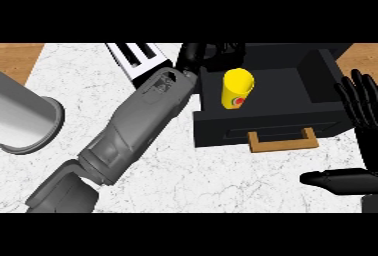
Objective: Pick up the cup, place it into the drawer and close the drawer
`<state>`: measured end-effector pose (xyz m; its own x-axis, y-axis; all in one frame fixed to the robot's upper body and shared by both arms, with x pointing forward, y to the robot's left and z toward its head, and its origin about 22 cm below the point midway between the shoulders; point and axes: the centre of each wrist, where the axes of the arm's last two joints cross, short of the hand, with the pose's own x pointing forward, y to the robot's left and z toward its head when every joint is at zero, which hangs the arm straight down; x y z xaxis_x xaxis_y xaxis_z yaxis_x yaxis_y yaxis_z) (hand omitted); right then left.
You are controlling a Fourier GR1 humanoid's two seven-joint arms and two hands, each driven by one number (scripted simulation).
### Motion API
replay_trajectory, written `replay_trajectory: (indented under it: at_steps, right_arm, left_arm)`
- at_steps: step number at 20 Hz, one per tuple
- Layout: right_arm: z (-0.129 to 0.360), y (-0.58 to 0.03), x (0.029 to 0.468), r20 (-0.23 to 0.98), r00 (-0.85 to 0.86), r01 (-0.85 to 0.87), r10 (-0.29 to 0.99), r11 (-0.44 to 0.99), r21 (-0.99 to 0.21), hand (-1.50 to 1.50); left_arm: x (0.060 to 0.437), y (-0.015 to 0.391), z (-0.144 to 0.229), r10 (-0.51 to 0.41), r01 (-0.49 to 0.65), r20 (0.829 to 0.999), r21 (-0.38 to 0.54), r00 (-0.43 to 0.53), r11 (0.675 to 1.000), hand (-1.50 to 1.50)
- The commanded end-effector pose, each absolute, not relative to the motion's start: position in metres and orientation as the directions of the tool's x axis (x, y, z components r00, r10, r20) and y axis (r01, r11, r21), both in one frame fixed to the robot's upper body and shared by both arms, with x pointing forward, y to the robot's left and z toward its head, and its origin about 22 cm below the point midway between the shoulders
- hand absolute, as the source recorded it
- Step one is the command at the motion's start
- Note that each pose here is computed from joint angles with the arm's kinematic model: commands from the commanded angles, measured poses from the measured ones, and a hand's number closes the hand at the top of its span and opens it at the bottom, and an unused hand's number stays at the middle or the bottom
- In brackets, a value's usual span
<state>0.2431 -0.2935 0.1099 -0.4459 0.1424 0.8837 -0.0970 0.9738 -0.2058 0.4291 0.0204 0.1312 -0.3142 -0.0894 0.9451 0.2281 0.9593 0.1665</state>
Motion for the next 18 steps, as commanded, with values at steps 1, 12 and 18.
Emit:
replay_trajectory:
  at_steps: [1, 12, 18]
  right_arm:
    - [0.115, -0.284, 0.253, 0.874, -0.465, -0.093, 0.141, 0.974, -0.207, -1.5]
    - [0.115, -0.288, 0.254, 0.88, -0.464, -0.136, 0.103, 0.973, -0.186, -1.5]
    - [0.123, -0.275, 0.246, 0.889, -0.454, -0.307, -0.065, 0.948, -0.088, 1.5]
  left_arm:
    - [0.424, 0.014, 0.125, -0.166, 0.238, 0.938, 0.243, -0.305, 0.94, -1.5]
    - [0.411, 0.004, 0.114, -0.215, 0.185, 0.92, 0.286, -0.327, 0.94, -1.5]
    - [0.409, -0.005, 0.133, -0.078, 0.211, 0.909, 0.178, -0.41, 0.961, -1.5]
